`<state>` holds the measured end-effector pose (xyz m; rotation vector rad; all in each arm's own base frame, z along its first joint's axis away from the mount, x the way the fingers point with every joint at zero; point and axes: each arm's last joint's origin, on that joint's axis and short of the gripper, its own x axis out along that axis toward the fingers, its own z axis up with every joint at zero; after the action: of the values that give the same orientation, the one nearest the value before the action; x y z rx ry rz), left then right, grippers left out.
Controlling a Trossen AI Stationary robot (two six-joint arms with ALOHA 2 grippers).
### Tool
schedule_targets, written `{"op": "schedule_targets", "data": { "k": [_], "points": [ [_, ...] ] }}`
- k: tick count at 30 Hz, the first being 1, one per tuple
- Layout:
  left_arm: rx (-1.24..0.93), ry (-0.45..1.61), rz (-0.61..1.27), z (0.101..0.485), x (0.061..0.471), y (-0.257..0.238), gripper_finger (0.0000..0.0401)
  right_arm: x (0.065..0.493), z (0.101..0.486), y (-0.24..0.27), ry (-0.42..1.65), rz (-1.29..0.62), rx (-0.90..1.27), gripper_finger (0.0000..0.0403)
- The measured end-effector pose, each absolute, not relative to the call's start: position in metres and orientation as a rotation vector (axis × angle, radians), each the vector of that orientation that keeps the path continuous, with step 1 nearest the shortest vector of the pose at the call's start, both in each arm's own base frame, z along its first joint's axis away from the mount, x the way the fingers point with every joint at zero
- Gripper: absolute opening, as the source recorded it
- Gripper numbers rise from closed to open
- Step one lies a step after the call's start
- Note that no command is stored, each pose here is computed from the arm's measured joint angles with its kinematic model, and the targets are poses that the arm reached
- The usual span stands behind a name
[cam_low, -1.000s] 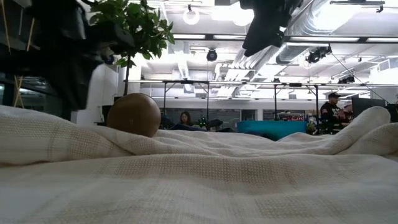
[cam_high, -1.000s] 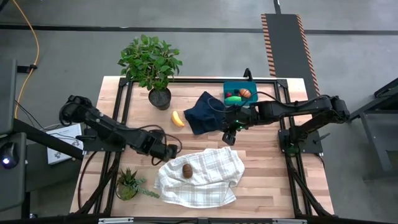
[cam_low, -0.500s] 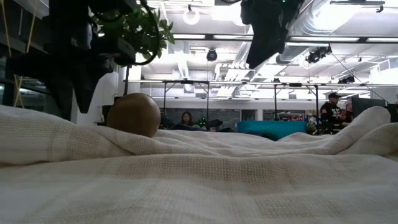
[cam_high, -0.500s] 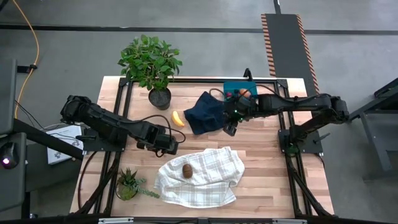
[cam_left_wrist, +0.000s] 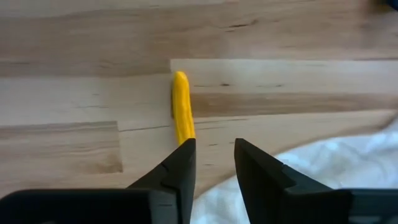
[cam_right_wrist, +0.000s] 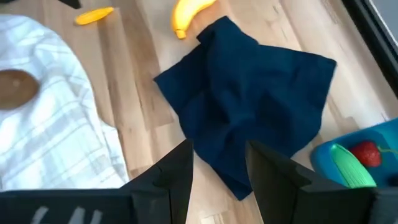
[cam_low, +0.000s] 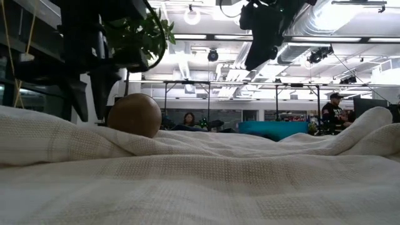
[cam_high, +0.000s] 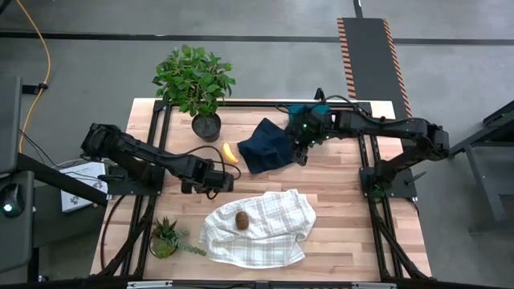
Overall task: Pick and placing Produce into tupperware
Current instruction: Put the yellow corn into the blue bin
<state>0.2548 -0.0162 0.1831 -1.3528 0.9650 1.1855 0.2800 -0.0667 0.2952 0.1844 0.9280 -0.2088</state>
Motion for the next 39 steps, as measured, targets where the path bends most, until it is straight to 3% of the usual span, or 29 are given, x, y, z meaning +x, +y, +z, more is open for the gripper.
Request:
{"op": "schedule_targets", "data": {
  "k": [8,39],
  "points": [
    [-1.424,1.022,1.196,0.171,0.262,-0.019,0.0083,0.278,0.295,-0.075,0.928,-0.162,0.150,0.0139],
    [-1.358,1.038,1.316,0.158,0.260,-0.017,0.0078,0.278,0.295,-0.075,0.924,-0.131,0.162,0.0139]
  ]
}}
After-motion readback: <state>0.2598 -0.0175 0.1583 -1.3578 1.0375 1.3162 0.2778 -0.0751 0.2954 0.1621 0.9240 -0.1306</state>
